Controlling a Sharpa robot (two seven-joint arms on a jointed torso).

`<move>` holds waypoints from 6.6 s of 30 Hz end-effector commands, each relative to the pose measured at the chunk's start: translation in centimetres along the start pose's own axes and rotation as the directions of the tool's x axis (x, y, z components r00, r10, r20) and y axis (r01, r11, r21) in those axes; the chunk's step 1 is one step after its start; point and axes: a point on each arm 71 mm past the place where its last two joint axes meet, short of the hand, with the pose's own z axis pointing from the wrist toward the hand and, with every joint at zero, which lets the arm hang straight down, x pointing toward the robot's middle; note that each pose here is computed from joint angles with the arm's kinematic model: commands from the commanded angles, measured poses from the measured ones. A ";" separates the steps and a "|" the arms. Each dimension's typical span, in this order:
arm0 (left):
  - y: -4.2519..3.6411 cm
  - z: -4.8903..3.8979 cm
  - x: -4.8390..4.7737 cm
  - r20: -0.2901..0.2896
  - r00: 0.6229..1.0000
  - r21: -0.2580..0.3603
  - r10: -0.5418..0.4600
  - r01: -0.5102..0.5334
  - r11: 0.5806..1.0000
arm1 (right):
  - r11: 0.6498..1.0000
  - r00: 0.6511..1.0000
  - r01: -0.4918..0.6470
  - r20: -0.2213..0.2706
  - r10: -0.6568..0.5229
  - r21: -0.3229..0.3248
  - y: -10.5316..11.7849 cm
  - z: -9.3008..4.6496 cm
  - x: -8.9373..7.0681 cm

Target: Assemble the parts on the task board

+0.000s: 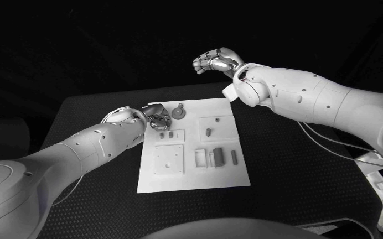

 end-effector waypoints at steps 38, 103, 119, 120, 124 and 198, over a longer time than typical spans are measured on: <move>7.20 -3.00 -3.33 0.088 0.995 -0.154 -0.045 0.058 0.986 | 0.999 0.999 0.032 0.019 -0.032 0.012 -0.5 -0.5 -1.2; 2.87 -11.63 -6.28 0.034 0.492 0.149 -0.870 0.859 0.491 | 0.419 0.372 0.908 -0.451 -0.811 -0.005 -9.4 -4.9 3.3; 2.48 -11.25 -6.16 0.024 0.490 0.144 -0.871 0.861 0.488 | 0.440 0.379 0.898 -0.455 -0.806 -0.032 -9.6 -4.7 4.8; 2.49 -11.23 -6.16 0.025 0.490 0.144 -0.871 0.861 0.488 | 0.440 0.378 0.897 -0.457 -0.805 -0.033 -9.6 -4.7 4.9; 2.50 -11.17 -6.17 0.026 0.491 0.144 -0.871 0.860 0.489 | 0.440 0.374 0.897 -0.467 -0.801 -0.036 -9.9 -4.8 5.2; 3.22 -11.35 -6.34 0.048 0.491 0.132 -0.870 0.860 0.493 | 0.410 0.354 0.909 -0.377 -0.856 -0.076 -11.1 -5.4 6.8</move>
